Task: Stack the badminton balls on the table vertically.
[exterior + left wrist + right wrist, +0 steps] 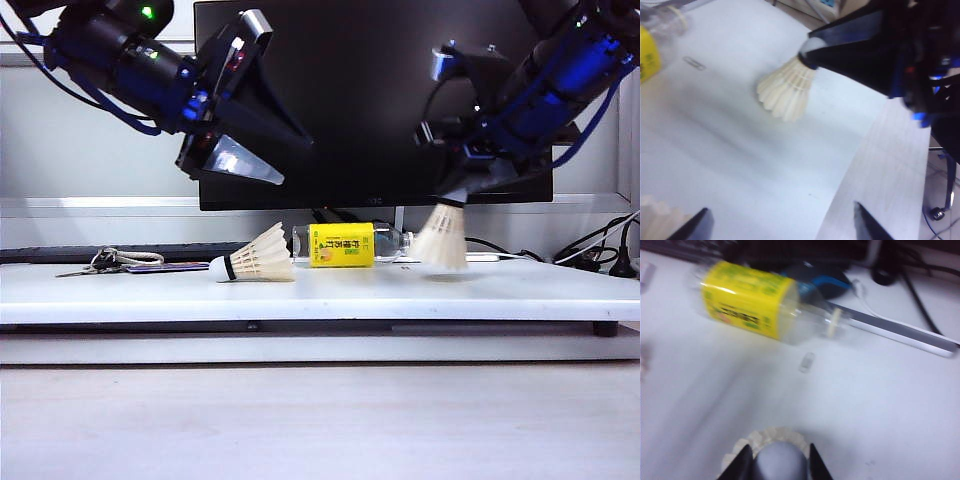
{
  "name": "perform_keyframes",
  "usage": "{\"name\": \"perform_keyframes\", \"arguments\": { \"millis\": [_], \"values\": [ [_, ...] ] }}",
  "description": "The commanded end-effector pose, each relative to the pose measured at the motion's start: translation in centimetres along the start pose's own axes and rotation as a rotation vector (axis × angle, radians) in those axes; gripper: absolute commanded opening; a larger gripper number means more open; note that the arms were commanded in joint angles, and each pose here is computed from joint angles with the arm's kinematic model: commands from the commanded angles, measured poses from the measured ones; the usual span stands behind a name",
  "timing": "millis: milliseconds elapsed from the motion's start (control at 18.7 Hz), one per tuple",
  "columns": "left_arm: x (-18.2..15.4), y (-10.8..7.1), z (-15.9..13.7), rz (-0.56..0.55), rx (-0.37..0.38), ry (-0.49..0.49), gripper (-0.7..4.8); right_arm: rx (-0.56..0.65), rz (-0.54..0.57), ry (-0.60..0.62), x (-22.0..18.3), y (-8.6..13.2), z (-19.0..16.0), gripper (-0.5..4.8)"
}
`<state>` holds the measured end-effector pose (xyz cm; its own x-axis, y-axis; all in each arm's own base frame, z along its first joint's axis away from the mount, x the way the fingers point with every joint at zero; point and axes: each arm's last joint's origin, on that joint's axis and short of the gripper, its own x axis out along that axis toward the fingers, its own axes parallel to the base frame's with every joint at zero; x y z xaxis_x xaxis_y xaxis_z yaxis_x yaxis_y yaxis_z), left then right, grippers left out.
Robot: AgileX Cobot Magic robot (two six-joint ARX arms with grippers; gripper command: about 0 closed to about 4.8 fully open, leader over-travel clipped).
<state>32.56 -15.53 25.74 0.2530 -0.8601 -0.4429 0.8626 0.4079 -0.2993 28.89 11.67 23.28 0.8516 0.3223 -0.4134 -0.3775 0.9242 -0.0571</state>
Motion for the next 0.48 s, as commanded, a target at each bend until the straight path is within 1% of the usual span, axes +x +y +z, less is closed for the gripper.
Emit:
{"name": "perform_keyframes", "arguments": {
  "millis": [54, 214, 482],
  "values": [
    [-0.14, -0.17, 0.26, -0.005, 0.009, -0.010, 3.72, -0.030, -0.047, -0.002, -0.04, -0.14, 0.20, 1.03],
    [-0.14, -0.17, 0.26, -0.006, 0.005, -0.010, 3.72, -0.061, -0.093, 0.032, -0.03, -0.26, -0.10, 1.03],
    [-0.13, -0.19, 0.26, -0.007, -0.003, -0.010, 3.72, -0.063, -0.097, 0.040, -0.01, -0.27, -0.20, 1.03]
  ]
}}
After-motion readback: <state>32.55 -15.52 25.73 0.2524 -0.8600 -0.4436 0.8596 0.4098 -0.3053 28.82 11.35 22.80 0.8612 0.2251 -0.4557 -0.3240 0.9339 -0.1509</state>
